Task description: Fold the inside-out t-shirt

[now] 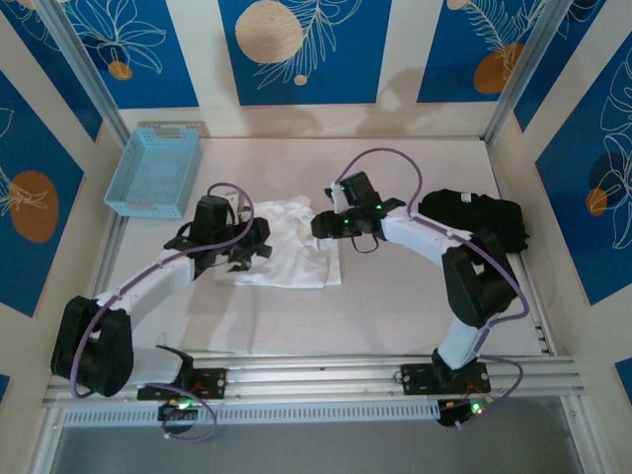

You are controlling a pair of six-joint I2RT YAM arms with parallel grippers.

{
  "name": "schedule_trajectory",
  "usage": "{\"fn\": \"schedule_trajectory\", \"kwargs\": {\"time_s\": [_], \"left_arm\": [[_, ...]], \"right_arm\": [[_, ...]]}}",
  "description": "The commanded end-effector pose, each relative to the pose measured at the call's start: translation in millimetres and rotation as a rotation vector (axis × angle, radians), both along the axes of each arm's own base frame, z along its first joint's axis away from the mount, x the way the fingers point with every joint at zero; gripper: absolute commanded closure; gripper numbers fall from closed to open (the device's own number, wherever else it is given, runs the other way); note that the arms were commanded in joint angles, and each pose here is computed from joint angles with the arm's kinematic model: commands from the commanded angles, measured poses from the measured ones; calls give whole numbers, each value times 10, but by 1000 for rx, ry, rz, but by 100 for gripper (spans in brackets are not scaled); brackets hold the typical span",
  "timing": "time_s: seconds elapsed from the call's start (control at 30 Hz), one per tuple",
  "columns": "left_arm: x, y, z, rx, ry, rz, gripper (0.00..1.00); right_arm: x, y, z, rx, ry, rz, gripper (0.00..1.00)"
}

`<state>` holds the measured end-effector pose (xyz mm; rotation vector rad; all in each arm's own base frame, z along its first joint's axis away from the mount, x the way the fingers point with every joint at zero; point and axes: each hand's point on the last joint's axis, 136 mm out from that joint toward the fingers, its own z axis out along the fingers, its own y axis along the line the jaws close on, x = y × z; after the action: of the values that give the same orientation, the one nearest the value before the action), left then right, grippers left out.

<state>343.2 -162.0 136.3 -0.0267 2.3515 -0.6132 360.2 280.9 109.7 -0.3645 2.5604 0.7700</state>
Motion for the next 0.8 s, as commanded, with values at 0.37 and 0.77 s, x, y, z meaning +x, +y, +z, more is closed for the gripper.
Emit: {"fn": "schedule_trajectory", "kwargs": {"time_s": [0.37, 0.77], "left_arm": [[-271, 171, -292, 90, 71, -21, 33], [-283, 149, -599, 108, 153, -33, 33]], "right_arm": [[772, 86, -482, -316, -57, 16, 53], [832, -174, -210, -354, -132, -20, 93]]}}
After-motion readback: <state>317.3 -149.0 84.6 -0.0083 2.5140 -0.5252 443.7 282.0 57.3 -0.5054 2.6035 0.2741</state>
